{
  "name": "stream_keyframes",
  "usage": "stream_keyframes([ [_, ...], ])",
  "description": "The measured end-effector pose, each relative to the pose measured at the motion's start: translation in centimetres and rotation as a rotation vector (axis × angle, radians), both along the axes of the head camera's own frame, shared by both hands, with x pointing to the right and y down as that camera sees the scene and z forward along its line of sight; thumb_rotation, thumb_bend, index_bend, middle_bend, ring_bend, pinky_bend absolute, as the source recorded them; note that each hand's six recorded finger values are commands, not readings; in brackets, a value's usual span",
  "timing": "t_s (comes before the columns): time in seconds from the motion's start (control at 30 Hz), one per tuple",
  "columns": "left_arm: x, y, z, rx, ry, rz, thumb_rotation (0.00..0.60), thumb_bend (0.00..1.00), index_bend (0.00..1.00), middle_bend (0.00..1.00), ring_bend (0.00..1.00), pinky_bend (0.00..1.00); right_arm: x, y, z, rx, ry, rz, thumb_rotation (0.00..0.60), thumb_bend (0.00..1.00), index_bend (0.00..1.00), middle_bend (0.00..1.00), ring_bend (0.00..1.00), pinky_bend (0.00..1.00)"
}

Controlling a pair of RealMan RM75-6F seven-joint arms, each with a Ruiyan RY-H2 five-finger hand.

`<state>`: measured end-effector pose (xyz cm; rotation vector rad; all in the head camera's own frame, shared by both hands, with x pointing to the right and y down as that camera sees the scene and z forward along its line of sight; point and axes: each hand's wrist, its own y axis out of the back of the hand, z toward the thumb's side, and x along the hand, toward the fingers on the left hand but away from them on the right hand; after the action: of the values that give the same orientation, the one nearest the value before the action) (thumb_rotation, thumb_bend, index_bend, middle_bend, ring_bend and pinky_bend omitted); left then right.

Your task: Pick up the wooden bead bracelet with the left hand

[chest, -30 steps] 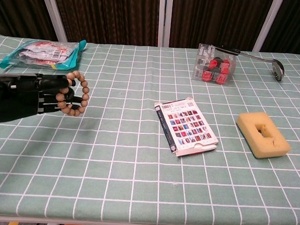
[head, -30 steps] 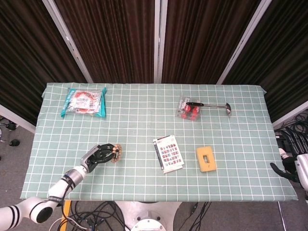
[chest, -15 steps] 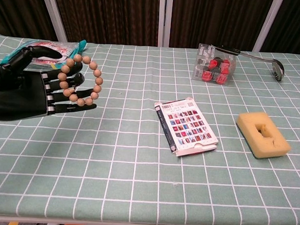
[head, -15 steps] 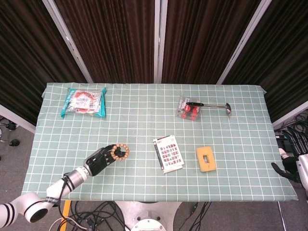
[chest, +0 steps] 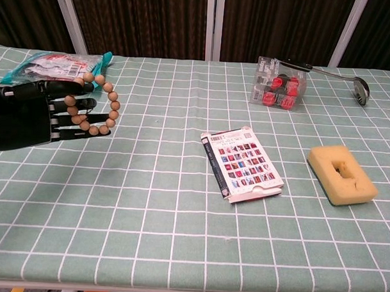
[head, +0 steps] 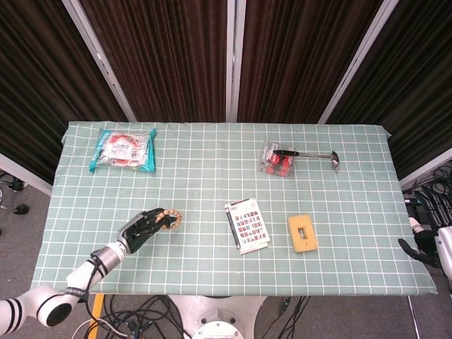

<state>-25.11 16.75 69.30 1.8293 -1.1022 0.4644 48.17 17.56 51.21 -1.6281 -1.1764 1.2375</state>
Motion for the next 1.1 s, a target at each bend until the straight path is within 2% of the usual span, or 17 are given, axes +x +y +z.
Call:
stream_keyframes([
  [0.37,0.2,0.1,-0.1,0.019,-0.036,0.014,0.522,0.49,0.59,0.66,0.3,0.1,0.1,0.1,-0.1,0.002,-0.001,0.003,0.6,0.1,0.0,0.01,0.0,0.0],
  [0.5,0.3,0.2,-0.2,0.026,-0.051,0.021,0.536,0.49,0.62,0.69,0.33,0.1,0.1,0.2,-0.1,0.004,-0.001,0.003,0.6,0.1,0.0,0.01,0.0,0.0],
  [0.67,0.5,0.5,-0.5,0.033,-0.059,0.031,0.6,0.51,0.65,0.72,0.35,0.1,0.1,0.3,-0.2,0.006,-0.002,0.001,0.6,0.1,0.0,0.01,0.0,0.0],
  [0.97,0.6,0.9,-1.1,0.048,-0.075,0.042,0.599,0.49,0.72,0.79,0.41,0.11,0.2,0.5,-0.5,0.016,-0.003,-0.001,0.6,0.1,0.0,0.01,0.0,0.0],
  [1.03,0.6,0.9,-1.3,0.067,-0.087,0.056,0.548,0.45,0.72,0.78,0.41,0.12,0.2,0.5,-0.8,0.025,-0.002,-0.003,0.6,0.1,0.0,0.01,0.0,0.0],
  [1.1,0.5,0.9,-1.3,0.094,-0.106,0.072,0.47,0.41,0.72,0.78,0.41,0.12,0.3,0.4,-1.2,0.034,0.002,-0.006,0.6,0.1,0.0,0.01,0.0,0.0],
])
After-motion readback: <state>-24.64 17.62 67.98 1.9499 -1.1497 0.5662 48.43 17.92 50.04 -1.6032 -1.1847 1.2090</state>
